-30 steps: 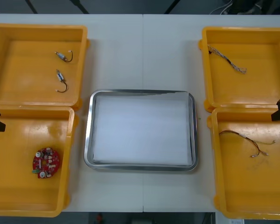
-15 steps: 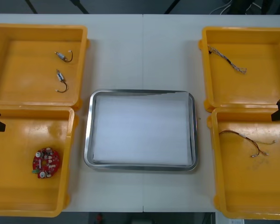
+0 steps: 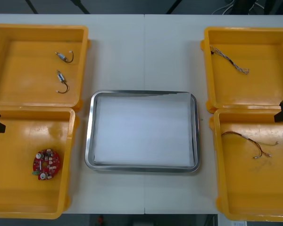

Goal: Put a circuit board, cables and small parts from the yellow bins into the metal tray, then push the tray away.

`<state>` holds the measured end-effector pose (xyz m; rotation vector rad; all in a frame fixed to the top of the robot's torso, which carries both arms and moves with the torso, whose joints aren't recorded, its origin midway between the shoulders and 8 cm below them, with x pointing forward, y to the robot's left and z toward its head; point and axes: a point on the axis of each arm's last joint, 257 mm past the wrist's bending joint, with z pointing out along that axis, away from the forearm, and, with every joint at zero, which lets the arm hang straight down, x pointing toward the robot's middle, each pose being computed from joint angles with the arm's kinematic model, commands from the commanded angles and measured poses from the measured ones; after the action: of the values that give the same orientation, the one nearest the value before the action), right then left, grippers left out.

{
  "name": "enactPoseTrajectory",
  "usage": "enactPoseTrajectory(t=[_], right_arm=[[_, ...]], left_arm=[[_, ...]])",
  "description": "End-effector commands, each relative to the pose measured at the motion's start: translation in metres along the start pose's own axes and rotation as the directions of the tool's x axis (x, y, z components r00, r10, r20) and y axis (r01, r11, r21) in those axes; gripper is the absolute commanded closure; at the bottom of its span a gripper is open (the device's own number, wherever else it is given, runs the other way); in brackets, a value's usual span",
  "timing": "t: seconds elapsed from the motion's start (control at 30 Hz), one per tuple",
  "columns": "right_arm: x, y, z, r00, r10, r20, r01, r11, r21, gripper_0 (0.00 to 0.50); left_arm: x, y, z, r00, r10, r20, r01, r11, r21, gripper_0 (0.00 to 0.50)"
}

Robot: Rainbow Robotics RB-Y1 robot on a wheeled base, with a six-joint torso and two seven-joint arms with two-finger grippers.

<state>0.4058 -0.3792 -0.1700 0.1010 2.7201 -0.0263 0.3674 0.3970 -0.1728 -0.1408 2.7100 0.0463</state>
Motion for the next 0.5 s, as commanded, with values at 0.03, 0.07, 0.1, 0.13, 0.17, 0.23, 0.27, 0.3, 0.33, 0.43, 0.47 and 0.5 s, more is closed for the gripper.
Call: enactPoseTrajectory(t=[0.03,0.07,0.1,0.13,0.17,0.23,0.27,0.3,0.33,0.43,0.47,0.5], right_arm=[[-0.0125,-0.0153,-0.0175,0.998,-0.039,0.050,0.037,0.998,0.043,0.000],[-0.0125,-0.0153,-0.0175,0.998,-0.039,0.050,0.037,0.998,0.043,0.000],[-0.0125,-0.0153,-0.0175,0.998,-0.039,0.050,0.037,0.998,0.043,0.000],[-0.0125,-0.0153,-0.0175,0.998,-0.039,0.050,0.037,0.998,0.043,0.000],[-0.0125,-0.0153,-0.0175,0.998,-0.039,0.050,0.037,0.998,0.043,0.000],[-0.0125,-0.0153,-0.0175,0.998,-0.039,0.050,0.037,0.998,0.043,0.000],[-0.0125,-0.0153,-0.0175,0.998,-0.039,0.050,0.037,0.998,0.043,0.000],[-0.0125,-0.0153,-0.0175,0.998,-0.039,0.050,0.037,0.998,0.043,0.000],[-0.0125,-0.0153,-0.0175,0.998,-0.039,0.050,0.037,0.998,0.043,0.000],[-0.0125,-0.0153,-0.0175,0.998,-0.039,0.050,0.037,0.998,0.043,0.000],[-0.0125,-0.0153,-0.0175,0.998,-0.039,0.050,0.037,0.998,0.043,0.000],[-0.0125,-0.0153,-0.0175,0.998,-0.039,0.050,0.037,0.998,0.043,0.000]], left_arm=[[-0.0090,0.0114,-0.0123,0.997,0.066,0.030,-0.064,0.997,-0.044,0.000],[-0.0090,0.0114,-0.0123,0.997,0.066,0.030,-0.064,0.997,-0.044,0.000],[-0.0090,0.0114,-0.0123,0.997,0.066,0.030,-0.064,0.997,-0.044,0.000],[-0.0090,0.0114,-0.0123,0.997,0.066,0.030,-0.064,0.997,-0.044,0.000],[-0.0090,0.0114,-0.0123,0.997,0.066,0.030,-0.064,0.997,-0.044,0.000],[-0.0090,0.0114,-0.0123,0.997,0.066,0.030,-0.064,0.997,-0.044,0.000],[-0.0090,0.0114,-0.0123,0.997,0.066,0.030,-0.064,0.997,-0.044,0.000],[-0.0090,0.0114,-0.0123,0.997,0.066,0.030,-0.064,0.997,-0.044,0.000],[-0.0090,0.0114,-0.0123,0.997,0.066,0.030,-0.064,0.997,-0.044,0.000],[-0.0090,0.0114,-0.0123,0.997,0.066,0.030,-0.064,0.997,-0.044,0.000],[-0.0090,0.0114,-0.0123,0.997,0.066,0.030,-0.064,0.997,-0.044,0.000],[-0.0090,0.0114,-0.0123,0.997,0.066,0.030,-0.064,0.997,-0.044,0.000]])
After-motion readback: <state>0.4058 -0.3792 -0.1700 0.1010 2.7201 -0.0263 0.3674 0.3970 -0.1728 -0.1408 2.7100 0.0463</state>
